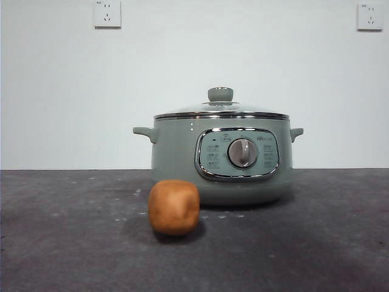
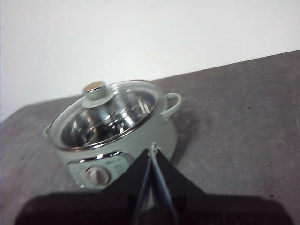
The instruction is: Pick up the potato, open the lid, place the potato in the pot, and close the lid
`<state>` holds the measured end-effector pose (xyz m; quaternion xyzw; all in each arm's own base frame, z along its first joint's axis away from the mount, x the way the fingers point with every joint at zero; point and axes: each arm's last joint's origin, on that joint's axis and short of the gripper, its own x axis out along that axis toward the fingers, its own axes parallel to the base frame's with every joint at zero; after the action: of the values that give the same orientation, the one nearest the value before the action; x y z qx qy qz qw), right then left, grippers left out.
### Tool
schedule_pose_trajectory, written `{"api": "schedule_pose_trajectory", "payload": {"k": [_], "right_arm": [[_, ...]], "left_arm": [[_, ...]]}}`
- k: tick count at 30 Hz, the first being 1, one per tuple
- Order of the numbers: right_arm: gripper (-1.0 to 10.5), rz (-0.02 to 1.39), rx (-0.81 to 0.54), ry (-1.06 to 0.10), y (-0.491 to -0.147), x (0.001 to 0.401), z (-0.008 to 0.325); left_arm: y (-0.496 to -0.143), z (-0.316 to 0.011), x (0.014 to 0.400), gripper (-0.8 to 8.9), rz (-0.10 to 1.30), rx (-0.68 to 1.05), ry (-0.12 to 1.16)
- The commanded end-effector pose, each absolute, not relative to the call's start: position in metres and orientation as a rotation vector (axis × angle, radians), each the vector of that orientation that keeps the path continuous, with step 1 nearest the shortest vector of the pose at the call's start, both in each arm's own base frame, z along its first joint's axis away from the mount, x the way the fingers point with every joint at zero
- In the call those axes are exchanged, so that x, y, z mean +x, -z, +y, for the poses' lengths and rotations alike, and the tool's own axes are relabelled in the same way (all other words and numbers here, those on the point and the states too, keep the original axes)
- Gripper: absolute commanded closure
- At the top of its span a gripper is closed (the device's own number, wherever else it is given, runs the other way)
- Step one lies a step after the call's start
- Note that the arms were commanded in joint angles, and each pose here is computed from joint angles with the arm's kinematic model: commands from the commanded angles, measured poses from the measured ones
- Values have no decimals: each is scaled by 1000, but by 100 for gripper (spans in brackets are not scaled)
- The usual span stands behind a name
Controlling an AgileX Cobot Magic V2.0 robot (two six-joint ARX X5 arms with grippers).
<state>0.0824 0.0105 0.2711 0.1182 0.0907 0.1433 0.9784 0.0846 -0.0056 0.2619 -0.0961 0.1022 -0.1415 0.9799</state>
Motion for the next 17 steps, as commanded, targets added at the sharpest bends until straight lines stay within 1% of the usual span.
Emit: {"api": "schedule_pose_trajectory", "payload": {"k": [1,6,10,14,17], "right_arm": [[958,216,147,-326,-296,82,11],[958,298,66,-366,-328,84,12],[958,367,37,-401,-347,86,13],[958,410,37,-406,-357,88,13],[958,413,34,-406,-362,90,14]], "left_arm": [[-283,-6,84,820,223,-186,313],[-313,-8,85,820,283,-155,387],[-334,-9,85,820,339,-141,410],[-344,-9,85,820,377,-129,420],[-347,-9,86,820,390,-126,420]]}}
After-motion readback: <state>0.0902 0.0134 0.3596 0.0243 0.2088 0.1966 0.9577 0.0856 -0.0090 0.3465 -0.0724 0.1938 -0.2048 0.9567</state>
